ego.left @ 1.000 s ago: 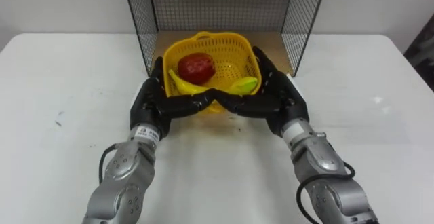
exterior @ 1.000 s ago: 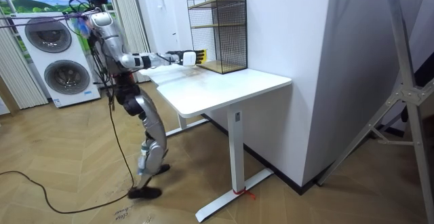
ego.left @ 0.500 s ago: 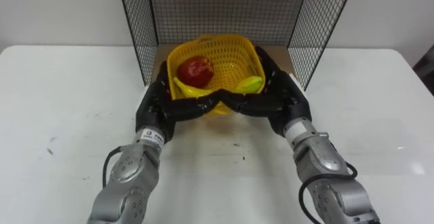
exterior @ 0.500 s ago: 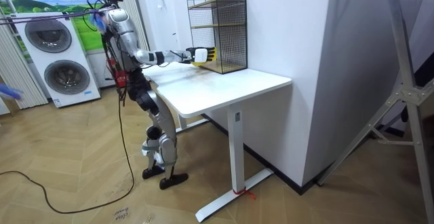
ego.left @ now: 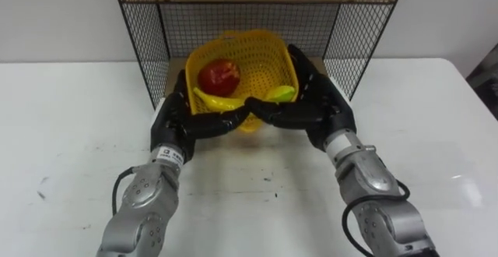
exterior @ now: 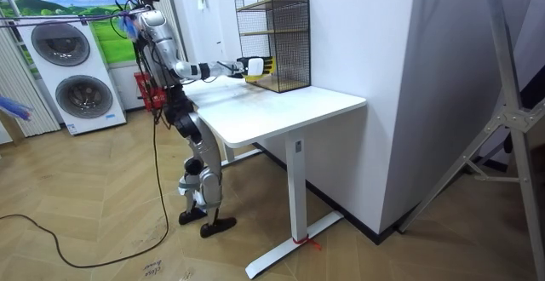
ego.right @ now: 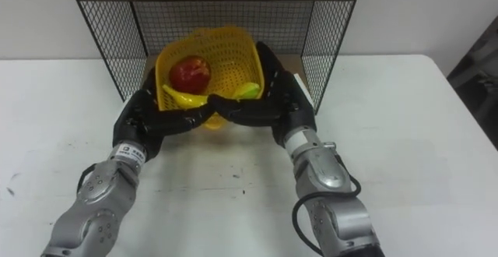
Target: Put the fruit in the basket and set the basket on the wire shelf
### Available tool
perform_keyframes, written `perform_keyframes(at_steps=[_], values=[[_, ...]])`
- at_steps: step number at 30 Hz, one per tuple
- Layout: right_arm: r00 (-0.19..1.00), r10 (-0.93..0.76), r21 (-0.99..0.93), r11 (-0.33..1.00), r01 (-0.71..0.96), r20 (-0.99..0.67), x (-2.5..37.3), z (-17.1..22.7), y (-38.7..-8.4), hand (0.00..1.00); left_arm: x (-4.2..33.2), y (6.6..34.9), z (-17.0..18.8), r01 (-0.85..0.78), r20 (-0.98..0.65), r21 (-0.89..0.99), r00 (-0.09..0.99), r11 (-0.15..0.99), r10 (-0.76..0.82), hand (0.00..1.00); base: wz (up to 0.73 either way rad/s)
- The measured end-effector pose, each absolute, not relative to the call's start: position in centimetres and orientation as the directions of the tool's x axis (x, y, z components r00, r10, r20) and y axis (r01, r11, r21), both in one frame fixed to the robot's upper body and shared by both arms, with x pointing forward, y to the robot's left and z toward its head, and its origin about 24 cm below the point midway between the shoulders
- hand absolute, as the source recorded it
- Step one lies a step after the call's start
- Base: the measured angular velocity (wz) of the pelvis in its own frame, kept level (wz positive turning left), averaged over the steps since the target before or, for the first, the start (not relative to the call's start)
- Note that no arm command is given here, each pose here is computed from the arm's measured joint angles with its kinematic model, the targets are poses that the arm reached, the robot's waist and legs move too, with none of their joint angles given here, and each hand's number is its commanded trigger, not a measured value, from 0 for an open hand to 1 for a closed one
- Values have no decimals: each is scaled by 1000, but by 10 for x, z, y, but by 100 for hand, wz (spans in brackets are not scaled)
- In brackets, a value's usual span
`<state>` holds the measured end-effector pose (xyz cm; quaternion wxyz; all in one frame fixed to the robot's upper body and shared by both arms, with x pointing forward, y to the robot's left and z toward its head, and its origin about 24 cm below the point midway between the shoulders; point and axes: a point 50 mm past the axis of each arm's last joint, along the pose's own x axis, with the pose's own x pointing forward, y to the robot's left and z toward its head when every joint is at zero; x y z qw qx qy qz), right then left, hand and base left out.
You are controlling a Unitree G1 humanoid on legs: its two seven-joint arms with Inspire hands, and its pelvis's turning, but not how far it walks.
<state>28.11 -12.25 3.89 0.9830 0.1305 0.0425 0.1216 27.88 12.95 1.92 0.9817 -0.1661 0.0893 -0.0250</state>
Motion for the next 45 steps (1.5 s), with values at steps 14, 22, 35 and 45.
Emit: perform_keyframes(at_steps=[14, 22, 35, 45], values=[[976, 195, 386, 911, -145, -93, 298, 40, -122, 0, 305, 121, 45, 58, -117, -322, 988, 945, -101, 0, -1], [969, 184, 407, 908, -103, -165, 311, 36, -119, 0, 318, 119, 43, 27, -188, -309, 978, 951, -89, 0, 0], [942, 158, 394, 919, -30, -296, 315, 16, -114, 0, 319, 123, 22, -35, -324, -306, 943, 951, -69, 0, 0], [926, 170, 407, 913, -20, -336, 327, 18, -108, 0, 329, 124, 21, -54, -360, -300, 931, 952, -60, 0, 0]])
